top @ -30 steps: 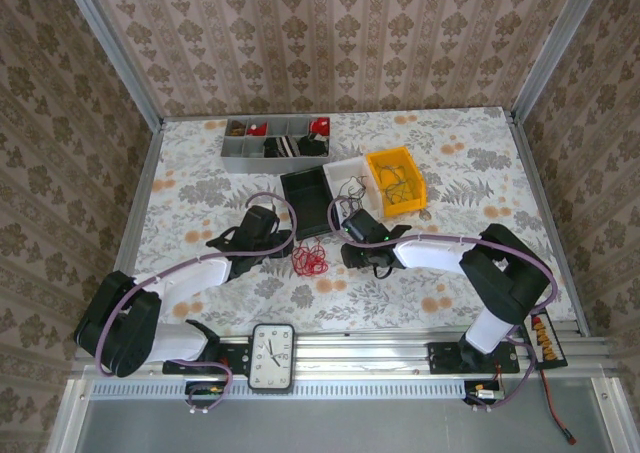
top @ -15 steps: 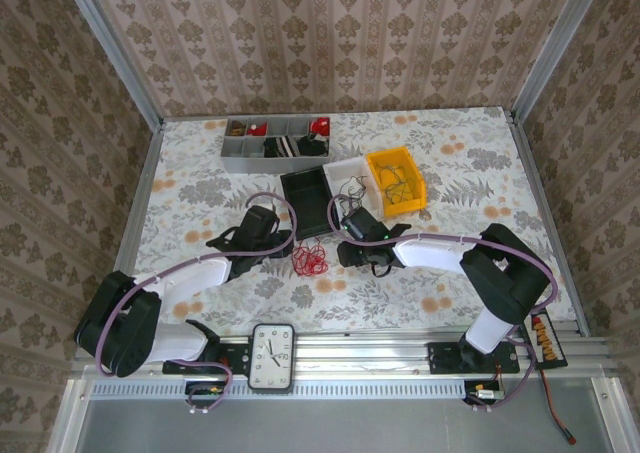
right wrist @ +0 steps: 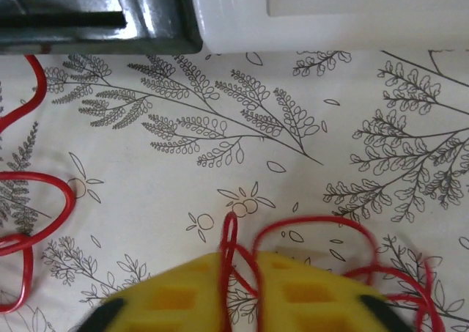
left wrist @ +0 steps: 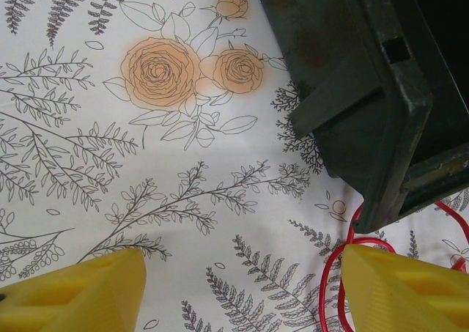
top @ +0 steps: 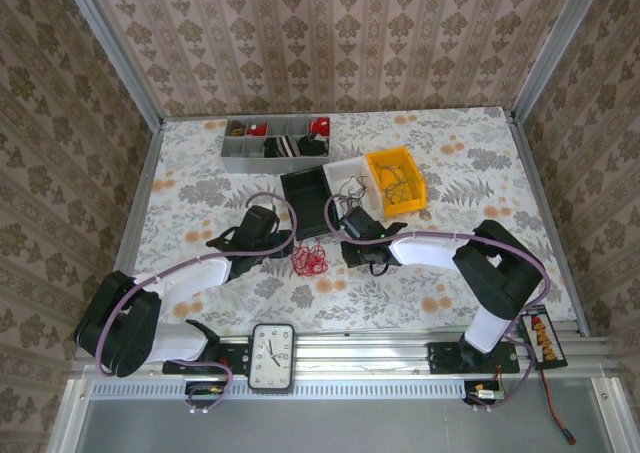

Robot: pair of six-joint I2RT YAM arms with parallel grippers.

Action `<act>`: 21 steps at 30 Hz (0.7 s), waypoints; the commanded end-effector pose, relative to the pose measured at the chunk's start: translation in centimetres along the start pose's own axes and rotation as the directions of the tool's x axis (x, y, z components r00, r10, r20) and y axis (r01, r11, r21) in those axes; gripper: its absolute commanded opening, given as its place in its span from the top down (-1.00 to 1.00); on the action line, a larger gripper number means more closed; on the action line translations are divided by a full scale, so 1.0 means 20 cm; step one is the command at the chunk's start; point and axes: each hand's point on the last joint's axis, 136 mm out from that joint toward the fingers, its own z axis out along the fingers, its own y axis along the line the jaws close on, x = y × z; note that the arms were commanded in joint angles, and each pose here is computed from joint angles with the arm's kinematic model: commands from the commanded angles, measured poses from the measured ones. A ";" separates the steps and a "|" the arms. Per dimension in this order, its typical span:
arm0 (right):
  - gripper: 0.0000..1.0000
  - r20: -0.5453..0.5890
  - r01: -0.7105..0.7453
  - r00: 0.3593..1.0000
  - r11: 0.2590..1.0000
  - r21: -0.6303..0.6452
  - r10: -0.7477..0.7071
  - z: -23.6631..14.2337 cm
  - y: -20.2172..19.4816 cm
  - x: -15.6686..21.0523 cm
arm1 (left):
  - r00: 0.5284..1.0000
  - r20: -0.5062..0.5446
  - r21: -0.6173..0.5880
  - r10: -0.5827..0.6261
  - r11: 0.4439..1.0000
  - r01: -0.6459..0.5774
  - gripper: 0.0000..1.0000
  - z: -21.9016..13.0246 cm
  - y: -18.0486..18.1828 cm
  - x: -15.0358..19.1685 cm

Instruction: Untangle the cables

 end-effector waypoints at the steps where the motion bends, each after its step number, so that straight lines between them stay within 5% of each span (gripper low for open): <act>1: 0.89 0.020 0.001 1.000 1.000 0.010 -0.001 -0.02 0.00 -0.03 | 1.000 0.002 0.014 -0.005 1.000 0.005 -0.42 0.00 -0.03 -0.04; 7: 0.94 0.120 0.016 0.993 0.994 -0.110 -0.002 -0.17 0.14 -0.19 | 1.000 -0.010 0.029 0.012 1.000 -0.012 -0.42 0.02 -0.05 -0.04; 17: 0.89 0.270 0.107 0.962 0.956 -0.272 -0.031 -0.28 0.47 -0.81 | 1.000 -0.008 0.029 0.024 0.999 -0.024 -0.42 0.02 -0.07 -0.04; 21: 0.15 0.281 0.093 0.960 0.958 -0.272 -0.014 -0.25 0.50 -0.97 | 0.999 -0.007 0.044 0.051 0.998 -0.050 -0.42 0.00 -0.08 -0.05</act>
